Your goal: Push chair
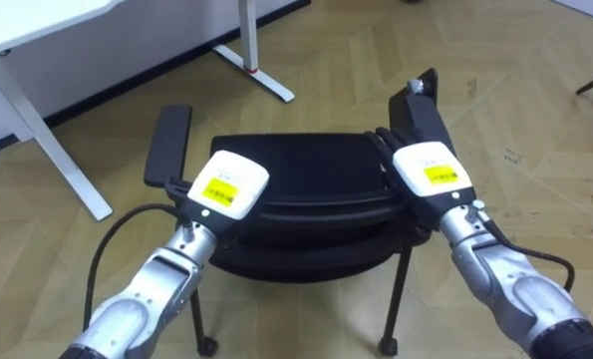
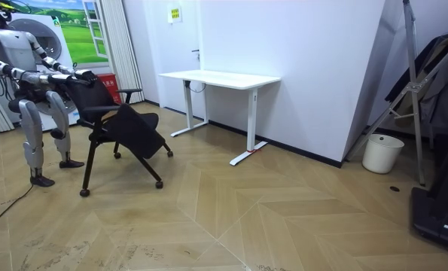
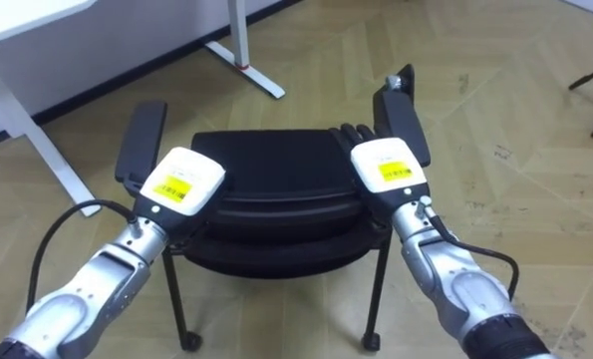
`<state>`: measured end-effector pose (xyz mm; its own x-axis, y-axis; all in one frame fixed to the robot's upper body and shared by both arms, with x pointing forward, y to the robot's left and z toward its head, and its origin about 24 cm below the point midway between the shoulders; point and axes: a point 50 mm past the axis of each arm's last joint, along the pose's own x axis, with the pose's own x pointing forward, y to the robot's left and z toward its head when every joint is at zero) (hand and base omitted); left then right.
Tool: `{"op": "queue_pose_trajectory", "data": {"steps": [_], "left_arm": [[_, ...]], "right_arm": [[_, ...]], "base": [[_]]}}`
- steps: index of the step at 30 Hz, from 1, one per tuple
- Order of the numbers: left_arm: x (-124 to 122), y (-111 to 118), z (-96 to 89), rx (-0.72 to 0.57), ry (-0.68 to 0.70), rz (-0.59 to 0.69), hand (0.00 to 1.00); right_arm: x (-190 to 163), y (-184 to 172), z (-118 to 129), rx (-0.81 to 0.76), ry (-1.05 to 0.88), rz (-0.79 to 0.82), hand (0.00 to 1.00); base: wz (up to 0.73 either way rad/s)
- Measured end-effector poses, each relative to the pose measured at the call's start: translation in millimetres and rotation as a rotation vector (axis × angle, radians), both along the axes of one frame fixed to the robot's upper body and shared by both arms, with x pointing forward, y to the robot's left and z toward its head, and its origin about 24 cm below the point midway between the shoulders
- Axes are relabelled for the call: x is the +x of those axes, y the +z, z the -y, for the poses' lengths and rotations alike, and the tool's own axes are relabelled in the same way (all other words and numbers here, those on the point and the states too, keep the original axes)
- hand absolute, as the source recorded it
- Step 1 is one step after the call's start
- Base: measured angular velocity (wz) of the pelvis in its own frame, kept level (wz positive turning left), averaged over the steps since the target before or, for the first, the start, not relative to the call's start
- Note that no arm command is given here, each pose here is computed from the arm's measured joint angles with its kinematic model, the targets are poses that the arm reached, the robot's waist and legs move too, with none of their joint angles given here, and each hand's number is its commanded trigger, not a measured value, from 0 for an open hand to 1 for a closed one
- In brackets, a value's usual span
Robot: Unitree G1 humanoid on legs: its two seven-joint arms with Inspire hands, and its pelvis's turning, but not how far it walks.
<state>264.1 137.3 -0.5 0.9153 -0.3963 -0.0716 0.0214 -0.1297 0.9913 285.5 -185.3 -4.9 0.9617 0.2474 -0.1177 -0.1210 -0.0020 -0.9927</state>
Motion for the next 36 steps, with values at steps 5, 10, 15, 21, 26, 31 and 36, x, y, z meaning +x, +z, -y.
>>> {"op": "queue_pose_trajectory", "data": {"steps": [5,10,15,21,26,31,36], "left_arm": [[0.8,1.4,-0.7,-0.01,-0.006,-0.001,1.0],[0.7,1.0,-0.7,-0.011,-0.01,-0.002,1.0],[0.9,0.7,-0.7,-0.012,-0.008,-0.004,1.0],[1.6,1.2,-0.3,-0.012,-0.011,-0.002,1.0],[3.5,2.0,0.6,-0.009,-0.016,0.0,1.0],[5.8,1.8,2.7,-0.012,-0.013,-0.001,1.0],[5.9,0.3,2.0,-0.018,-0.006,-0.01,1.0]], "right_arm": [[-0.2,1.6,1.0,-0.023,0.016,0.027,0.0],[-0.8,1.3,0.7,-0.044,0.027,0.036,0.0],[-1.7,1.3,-1.7,-0.051,0.025,0.035,0.0],[-2.5,2.1,-2.2,-0.057,0.016,0.03,0.0],[-2.9,0.7,-3.2,-0.069,0.011,0.02,0.5],[-2.4,0.6,-3.1,-0.081,-0.003,0.024,1.0],[-3.0,-0.8,-3.7,-0.092,-0.007,0.021,1.0]], "base": [[0.0],[0.0],[0.0],[0.0],[0.0],[0.0],[0.01]]}}
